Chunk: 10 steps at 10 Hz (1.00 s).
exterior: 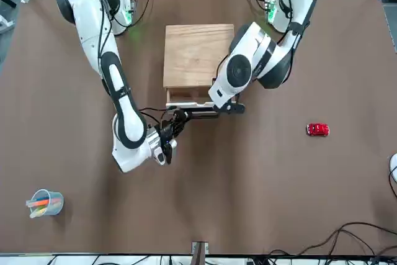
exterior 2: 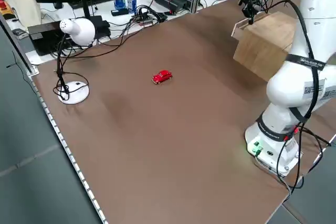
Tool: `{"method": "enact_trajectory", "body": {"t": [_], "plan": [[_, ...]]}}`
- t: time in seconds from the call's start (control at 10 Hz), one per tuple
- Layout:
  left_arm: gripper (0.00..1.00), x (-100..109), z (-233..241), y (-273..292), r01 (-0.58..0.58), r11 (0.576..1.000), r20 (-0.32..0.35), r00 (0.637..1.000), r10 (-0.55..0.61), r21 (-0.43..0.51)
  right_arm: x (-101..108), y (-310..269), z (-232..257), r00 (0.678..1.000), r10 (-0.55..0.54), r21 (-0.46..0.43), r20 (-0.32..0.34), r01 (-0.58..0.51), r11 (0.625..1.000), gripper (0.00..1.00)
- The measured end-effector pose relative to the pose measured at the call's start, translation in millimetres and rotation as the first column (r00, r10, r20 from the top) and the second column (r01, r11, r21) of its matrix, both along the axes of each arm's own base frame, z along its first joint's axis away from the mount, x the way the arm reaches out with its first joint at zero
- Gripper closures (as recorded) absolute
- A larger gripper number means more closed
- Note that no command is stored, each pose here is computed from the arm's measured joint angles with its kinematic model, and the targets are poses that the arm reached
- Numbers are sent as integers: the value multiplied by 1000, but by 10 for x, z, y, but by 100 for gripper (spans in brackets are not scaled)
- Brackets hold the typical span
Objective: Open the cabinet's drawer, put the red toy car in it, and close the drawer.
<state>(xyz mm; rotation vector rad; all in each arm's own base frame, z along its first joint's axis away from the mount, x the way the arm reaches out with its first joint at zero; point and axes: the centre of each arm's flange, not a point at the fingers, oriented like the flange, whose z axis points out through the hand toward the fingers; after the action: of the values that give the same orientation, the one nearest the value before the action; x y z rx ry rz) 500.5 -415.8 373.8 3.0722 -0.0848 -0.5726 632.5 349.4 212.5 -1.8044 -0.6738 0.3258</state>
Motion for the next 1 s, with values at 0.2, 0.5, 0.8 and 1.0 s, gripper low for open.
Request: {"method": "enact_trajectory", "body": {"t": [0.2,0.5,0.8,1.0], "plan": [[99,1,0,1,0,1000,0,1000,0,0,24,-9,14,1000,-16,3,-5,16,1000,81],[98,1,0,1,0,1000,0,1000,0,0,54,-17,37,1000,-26,3,2,26,1000,81],[98,0,0,0,0,1000,0,1000,0,0,150,-67,51,997,-75,-3,29,75,997,81],[98,0,0,0,0,1000,0,1000,0,0,190,-86,61,995,-94,-6,42,94,996,81]]}}
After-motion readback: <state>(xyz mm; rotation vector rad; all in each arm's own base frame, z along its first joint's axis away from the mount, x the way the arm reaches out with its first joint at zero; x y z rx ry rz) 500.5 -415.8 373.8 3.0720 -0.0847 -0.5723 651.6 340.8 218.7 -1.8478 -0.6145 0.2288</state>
